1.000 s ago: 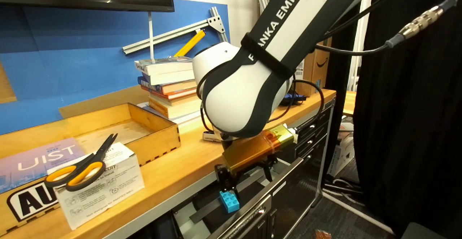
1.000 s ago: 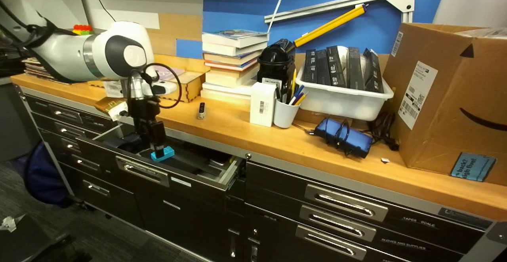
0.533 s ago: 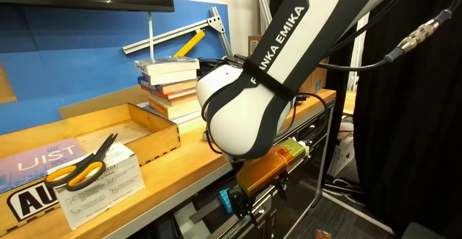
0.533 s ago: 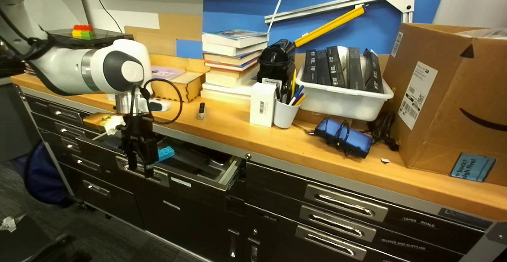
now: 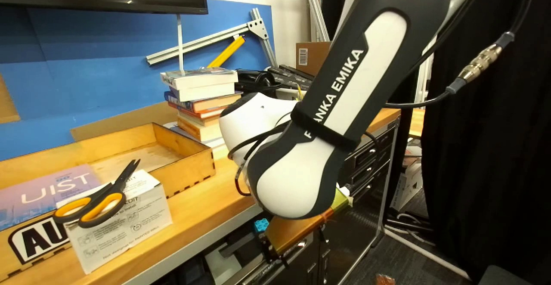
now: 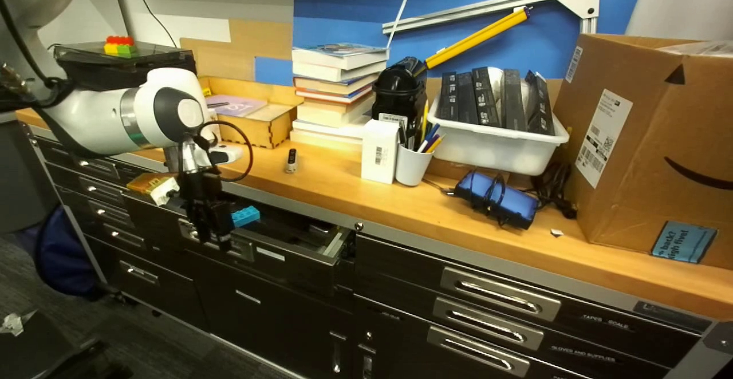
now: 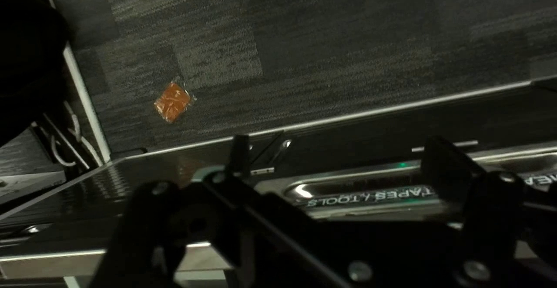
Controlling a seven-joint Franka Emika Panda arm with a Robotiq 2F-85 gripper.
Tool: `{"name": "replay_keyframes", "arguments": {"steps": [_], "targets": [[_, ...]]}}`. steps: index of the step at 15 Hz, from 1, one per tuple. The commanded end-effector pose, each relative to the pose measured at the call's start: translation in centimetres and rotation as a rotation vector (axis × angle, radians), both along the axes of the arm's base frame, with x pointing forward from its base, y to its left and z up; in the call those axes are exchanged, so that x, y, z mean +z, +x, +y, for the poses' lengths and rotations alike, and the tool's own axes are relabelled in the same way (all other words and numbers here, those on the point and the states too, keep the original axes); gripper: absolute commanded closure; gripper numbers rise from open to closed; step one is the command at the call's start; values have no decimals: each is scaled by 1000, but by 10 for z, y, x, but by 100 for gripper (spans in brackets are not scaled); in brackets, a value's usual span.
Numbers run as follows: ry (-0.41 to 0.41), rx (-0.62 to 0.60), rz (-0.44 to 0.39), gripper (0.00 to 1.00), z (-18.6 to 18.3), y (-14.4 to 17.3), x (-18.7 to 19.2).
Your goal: Put the blue object in the drawer and close the drawer
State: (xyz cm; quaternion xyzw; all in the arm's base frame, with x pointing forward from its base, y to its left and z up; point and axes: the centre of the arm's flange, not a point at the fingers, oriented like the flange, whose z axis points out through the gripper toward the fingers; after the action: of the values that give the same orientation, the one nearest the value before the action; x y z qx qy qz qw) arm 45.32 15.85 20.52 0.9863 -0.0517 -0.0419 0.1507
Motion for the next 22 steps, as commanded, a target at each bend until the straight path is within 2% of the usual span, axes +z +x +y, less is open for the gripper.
{"name": "replay_keyframes", "arguments": {"steps": [1, 7, 10, 14, 16, 20, 22], "targets": [[-8, -74, -147, 0, 19, 28, -3], [-9, -205, -345, 0, 36, 58, 0], [-18, -239, -410, 0, 41, 63, 3], [-18, -251, -397, 0, 37, 53, 19], [1, -246, -391, 0, 31, 48, 38], [44, -212, -331, 0, 18, 38, 103], [134, -152, -275, 0, 15, 36, 143]]}}
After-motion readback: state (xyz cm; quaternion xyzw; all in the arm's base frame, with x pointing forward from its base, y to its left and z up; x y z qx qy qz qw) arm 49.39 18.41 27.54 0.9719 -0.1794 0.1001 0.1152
